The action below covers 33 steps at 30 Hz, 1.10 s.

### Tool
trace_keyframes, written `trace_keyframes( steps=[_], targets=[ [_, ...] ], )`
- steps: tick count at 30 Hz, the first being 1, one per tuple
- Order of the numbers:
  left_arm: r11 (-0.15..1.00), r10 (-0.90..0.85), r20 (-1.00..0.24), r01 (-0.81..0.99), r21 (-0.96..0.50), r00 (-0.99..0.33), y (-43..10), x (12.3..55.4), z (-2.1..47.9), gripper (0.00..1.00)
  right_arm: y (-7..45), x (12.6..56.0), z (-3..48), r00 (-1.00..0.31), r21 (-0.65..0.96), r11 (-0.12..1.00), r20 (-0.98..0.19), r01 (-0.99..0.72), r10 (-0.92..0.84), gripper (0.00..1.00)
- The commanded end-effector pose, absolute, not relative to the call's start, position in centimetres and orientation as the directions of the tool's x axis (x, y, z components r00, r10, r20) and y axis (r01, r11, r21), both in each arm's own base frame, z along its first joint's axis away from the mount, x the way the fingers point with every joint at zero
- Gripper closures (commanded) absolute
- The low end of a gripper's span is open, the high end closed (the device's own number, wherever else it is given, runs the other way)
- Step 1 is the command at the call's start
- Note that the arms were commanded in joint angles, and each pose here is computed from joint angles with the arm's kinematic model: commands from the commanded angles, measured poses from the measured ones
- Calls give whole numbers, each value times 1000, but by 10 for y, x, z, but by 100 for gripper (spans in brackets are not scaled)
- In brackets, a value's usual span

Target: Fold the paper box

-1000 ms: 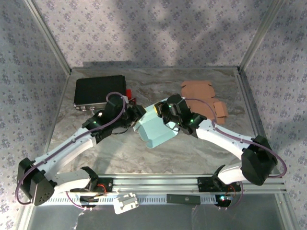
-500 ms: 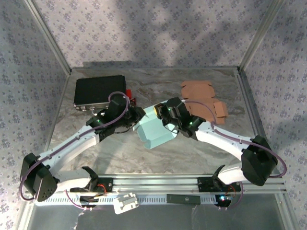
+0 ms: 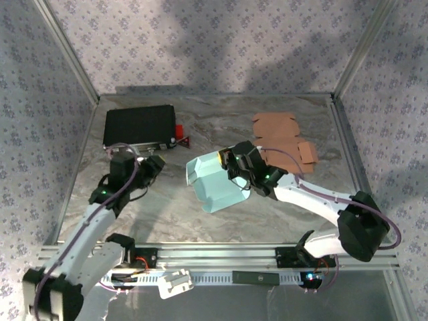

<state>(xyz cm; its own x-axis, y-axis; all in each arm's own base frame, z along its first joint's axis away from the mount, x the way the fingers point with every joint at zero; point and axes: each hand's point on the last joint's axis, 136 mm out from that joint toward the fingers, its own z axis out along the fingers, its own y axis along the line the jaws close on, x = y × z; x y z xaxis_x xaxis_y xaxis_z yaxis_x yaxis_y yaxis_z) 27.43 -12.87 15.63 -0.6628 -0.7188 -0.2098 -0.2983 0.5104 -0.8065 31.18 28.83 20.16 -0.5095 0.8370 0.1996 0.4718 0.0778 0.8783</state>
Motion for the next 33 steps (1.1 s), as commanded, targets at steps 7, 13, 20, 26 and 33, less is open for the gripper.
trace_keyframes(
  steps=[7, 13, 20, 26, 33],
  targets=[
    [380, -666, -152, -156, -912, -731, -164, 295, 125, 83, 262, 311, 213, -377, 840, -100, 342, 533, 861, 100],
    [286, -654, -138, -74, -955, -744, -186, 313, 125, 83, 254, 315, 217, -346, 826, -151, 383, 543, 856, 100],
    [167, -661, -105, -8, -986, -743, -206, 324, 130, 89, 248, 324, 218, -312, 808, -213, 435, 550, 845, 100],
    [155, -644, -108, 8, -988, -757, -218, 326, 129, 83, 243, 330, 208, -284, 784, -251, 473, 568, 834, 100],
    [105, -631, -55, -15, -994, -774, -235, 327, 116, 84, 242, 337, 206, -280, 779, -279, 496, 561, 822, 100]
  ],
)
